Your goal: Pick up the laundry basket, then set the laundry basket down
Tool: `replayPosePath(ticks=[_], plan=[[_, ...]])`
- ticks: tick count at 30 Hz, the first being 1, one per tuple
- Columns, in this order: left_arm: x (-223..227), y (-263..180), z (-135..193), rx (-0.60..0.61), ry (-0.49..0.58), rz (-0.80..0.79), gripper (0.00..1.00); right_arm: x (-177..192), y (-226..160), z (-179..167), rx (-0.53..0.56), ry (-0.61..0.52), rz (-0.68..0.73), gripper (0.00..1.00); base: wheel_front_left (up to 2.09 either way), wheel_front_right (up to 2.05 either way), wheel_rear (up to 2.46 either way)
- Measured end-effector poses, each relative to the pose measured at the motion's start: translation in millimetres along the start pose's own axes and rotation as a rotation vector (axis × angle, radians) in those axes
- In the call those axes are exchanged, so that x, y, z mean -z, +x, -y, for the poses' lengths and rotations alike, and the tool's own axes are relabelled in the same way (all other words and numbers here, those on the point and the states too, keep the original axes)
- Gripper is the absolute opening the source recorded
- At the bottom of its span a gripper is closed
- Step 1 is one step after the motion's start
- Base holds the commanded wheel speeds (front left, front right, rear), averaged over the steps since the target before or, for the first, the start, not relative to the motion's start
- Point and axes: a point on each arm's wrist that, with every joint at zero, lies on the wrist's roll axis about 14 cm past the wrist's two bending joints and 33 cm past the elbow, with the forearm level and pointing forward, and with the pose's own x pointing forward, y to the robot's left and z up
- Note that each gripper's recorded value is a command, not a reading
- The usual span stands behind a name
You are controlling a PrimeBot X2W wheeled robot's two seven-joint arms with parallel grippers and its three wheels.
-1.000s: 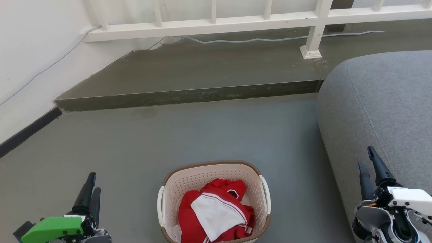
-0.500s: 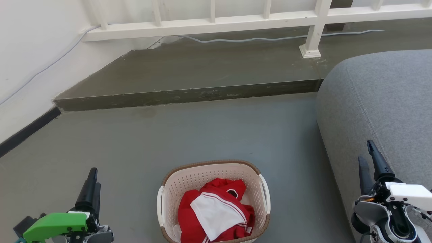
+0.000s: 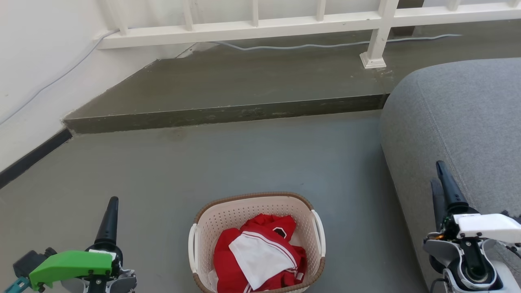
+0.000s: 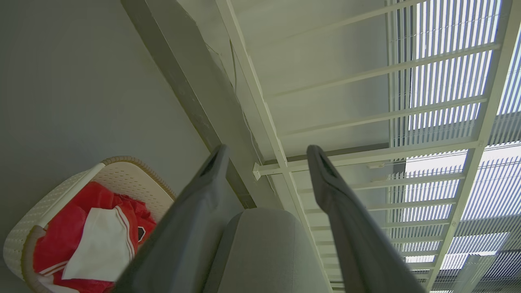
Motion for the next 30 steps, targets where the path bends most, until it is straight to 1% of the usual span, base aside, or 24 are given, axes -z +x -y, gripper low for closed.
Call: replayPosePath(ticks=[10,25,30], plan=[[3.1,3.6,9.6,0.033,0.15,-0.009,1.0,8.5,4.0,-11.7,-0.046,-0.202,-0.04,1.0,0.0,0.0,0.0],[1.0,9.0,30.8,0.113,0.475,0.013,1.0,16.4,7.3,-22.4,-0.107,-0.541,-0.073,1.0,0.0,0.0,0.0],[1.4,11.3,41.4,0.151,0.593,0.025,1.0,19.0,9.5,-29.1,-0.133,-0.632,-0.065,1.0,0.0,0.0,0.0]])
